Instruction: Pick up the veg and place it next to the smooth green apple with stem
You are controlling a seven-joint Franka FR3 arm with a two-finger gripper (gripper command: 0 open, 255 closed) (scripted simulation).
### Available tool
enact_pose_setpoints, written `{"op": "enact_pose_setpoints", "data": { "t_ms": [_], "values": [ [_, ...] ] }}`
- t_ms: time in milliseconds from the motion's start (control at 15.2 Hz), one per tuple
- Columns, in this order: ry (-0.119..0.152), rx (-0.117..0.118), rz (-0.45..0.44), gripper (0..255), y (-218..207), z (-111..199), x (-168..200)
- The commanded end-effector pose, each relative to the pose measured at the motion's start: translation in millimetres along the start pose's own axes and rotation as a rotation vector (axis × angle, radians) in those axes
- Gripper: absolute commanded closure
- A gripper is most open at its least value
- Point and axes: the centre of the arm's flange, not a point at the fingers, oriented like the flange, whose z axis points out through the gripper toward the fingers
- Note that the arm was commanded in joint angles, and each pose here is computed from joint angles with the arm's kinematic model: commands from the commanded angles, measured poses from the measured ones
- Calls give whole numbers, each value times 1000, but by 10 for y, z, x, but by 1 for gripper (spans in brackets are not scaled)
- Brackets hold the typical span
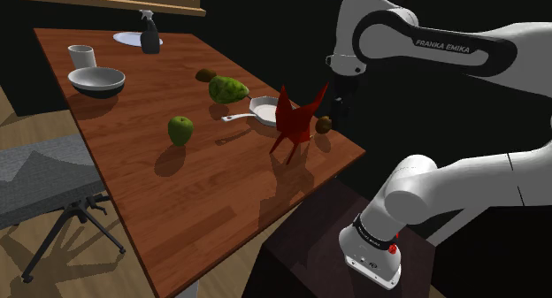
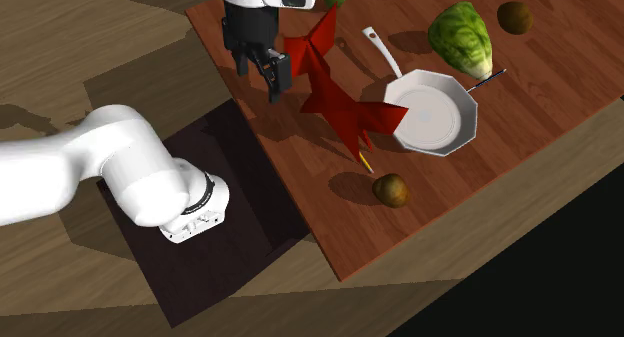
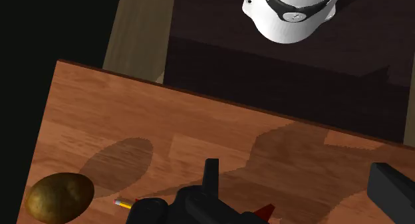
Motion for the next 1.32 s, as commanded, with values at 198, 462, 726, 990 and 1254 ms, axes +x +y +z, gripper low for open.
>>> {"op": "enact_pose_setpoints", "data": {
  "t_ms": [198, 462, 726, 990, 1254],
  "values": [
    [9, 17, 82, 0, 305, 136, 231],
    [21, 39, 191, 0, 734, 323, 500],
    [33, 61, 300, 0, 1187, 516, 724],
    [44, 83, 410, 0, 1657, 717, 899],
    [56, 105, 519, 0, 2139, 927, 1025]
  ]
}}
